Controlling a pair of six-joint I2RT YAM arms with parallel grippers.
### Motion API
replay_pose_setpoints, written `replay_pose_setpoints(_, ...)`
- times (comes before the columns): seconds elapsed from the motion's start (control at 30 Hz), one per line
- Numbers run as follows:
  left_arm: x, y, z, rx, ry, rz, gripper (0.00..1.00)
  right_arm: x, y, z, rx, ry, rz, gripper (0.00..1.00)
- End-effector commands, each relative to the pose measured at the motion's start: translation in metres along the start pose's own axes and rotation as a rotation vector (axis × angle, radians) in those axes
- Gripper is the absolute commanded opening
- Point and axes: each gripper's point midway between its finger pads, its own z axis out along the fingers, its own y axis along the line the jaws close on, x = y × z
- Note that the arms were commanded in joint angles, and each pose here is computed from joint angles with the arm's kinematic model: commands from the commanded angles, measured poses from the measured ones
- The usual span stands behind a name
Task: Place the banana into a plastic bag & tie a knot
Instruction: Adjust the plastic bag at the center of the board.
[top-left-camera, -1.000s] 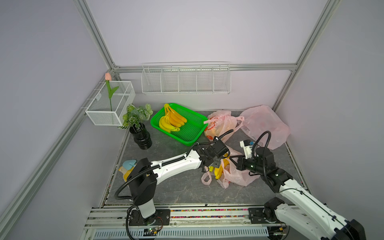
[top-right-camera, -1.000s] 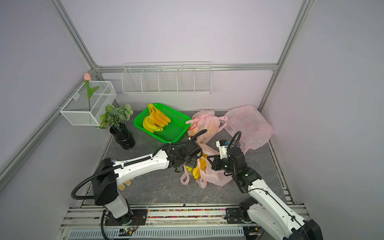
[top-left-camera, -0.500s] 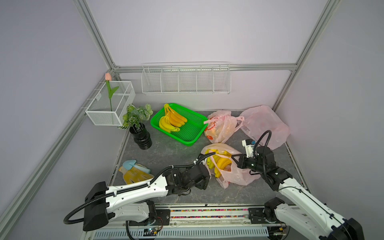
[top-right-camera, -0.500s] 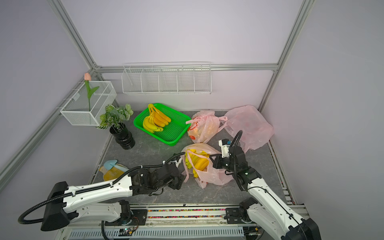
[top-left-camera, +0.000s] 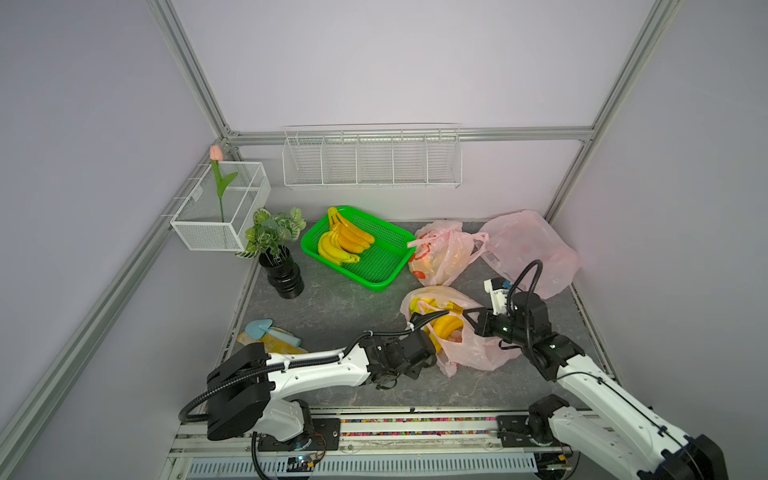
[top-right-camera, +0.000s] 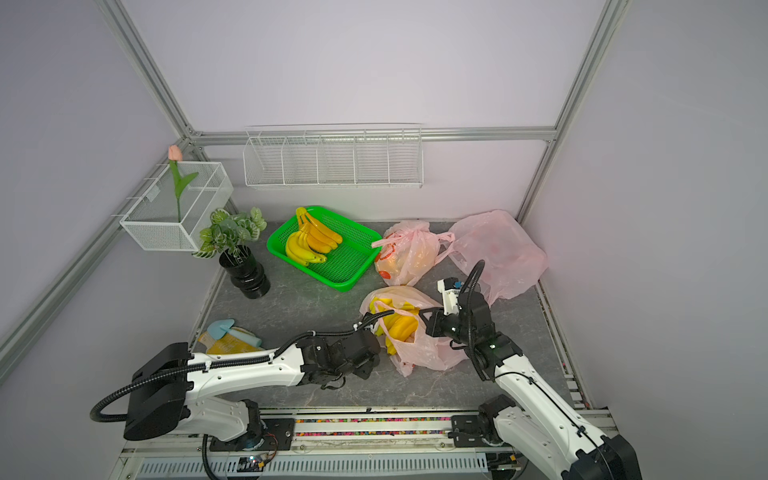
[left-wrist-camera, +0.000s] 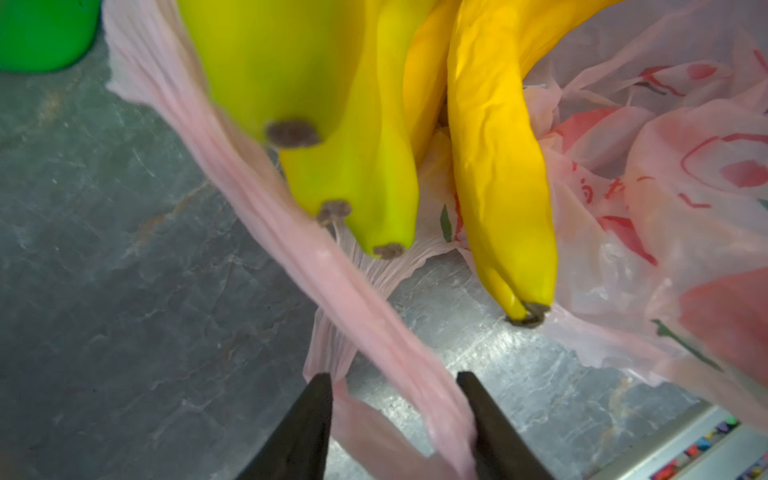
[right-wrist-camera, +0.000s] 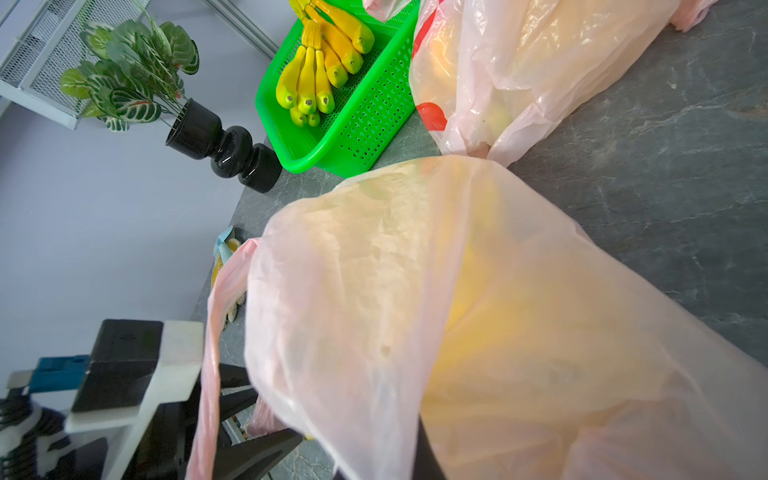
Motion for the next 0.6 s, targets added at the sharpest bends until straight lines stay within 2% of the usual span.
replay_pose_setpoints(0.0,-0.023,0.003,-0.014,-0.027,-0.077,-0.026,0.22,0.003,-0.008,-0.001,0.029,0.003,-0.006,0.07)
replay_pose_setpoints(0.07,-0.031,0.008,-0.027,-0.026,-0.114,-0.039,0.08,-0.001,-0.01,-0.001,0.047,0.005,-0.013,0.07)
replay_pose_setpoints(0.13,-0.045,0.015,-0.048,-0.03,-0.178,-0.062,0.01,-0.007,-0.013,0.001,0.062,0.003,-0.017,0.07)
replay_pose_setpoints(0.23,-0.074,0.024,-0.086,-0.014,-0.319,-0.096,0.0,-0.024,-0.014,0.006,0.067,-0.003,-0.014,0.07)
replay_pose_setpoints(0.47,-0.136,0.038,-0.176,0.016,-0.532,-0.128,0.0,-0.073,-0.002,0.017,0.083,-0.037,-0.079,0.07)
replay_pose_setpoints(0.57,-0.147,0.039,-0.187,0.065,-0.563,-0.16,0.0,-0.081,0.0,0.023,0.082,-0.033,-0.1,0.07)
